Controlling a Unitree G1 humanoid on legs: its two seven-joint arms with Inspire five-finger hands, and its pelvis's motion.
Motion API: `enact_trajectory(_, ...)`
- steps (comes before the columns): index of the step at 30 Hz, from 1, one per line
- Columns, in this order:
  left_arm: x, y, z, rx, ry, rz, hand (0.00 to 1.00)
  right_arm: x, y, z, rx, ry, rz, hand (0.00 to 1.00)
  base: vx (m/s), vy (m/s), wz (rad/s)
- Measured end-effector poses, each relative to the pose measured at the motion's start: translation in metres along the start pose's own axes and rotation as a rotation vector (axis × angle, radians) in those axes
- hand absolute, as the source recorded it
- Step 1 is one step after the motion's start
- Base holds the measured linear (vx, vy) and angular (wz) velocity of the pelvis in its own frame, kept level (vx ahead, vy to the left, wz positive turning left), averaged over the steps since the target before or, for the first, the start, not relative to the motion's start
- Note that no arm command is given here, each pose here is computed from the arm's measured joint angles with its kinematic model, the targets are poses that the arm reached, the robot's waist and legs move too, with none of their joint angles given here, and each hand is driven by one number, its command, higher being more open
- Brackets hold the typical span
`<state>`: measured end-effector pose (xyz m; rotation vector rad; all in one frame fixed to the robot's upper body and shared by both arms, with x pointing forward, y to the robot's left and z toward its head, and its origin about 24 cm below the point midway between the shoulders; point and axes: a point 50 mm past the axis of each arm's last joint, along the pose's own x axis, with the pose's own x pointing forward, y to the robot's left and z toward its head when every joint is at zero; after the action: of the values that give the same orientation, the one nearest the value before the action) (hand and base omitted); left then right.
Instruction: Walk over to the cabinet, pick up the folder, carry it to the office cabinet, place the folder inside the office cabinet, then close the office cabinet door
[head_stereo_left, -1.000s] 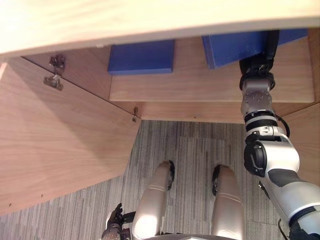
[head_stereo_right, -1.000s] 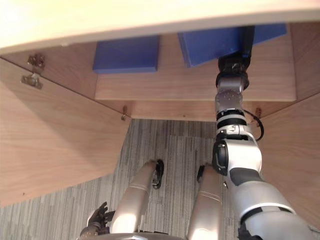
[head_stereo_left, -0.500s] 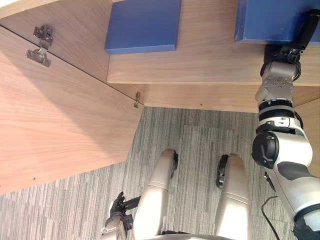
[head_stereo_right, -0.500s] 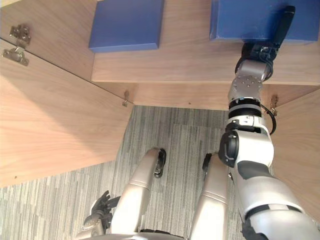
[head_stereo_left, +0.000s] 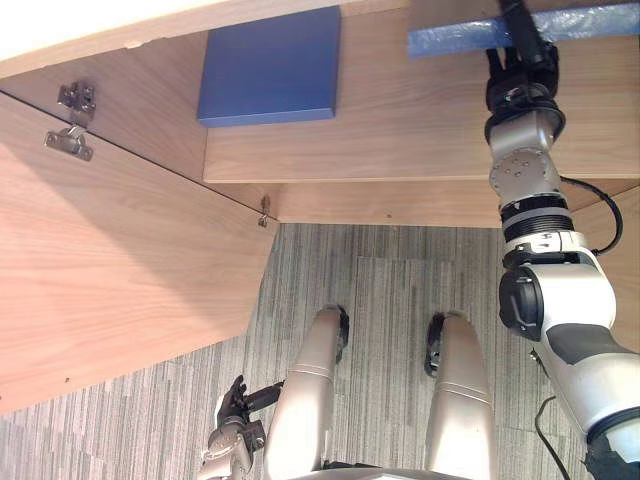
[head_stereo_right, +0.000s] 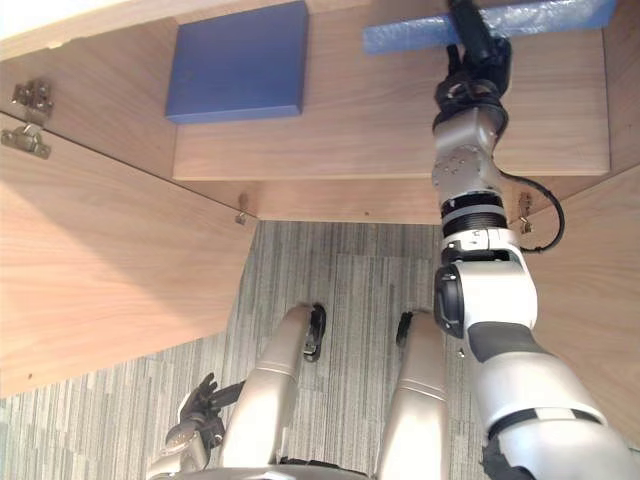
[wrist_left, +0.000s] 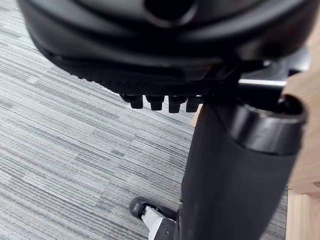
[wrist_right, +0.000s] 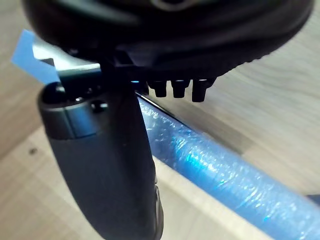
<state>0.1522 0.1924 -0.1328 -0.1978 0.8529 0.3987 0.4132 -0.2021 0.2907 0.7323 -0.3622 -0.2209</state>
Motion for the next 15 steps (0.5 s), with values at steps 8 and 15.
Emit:
enact_trajectory(8,0.000,0.006,0.006,-0.022,-0.029,0.015,1.00,-0.006,0.009,-0.049,-0.588,0.205,0.187,1.00,0.08,-0.001,-0.09)
enact_trajectory(15,-0.001,0.009,0.010,0.016,-0.050,-0.016,1.00,-0.009,0.002,-0.064,-0.927,0.316,0.341,1.00,0.04,0.016,0.02)
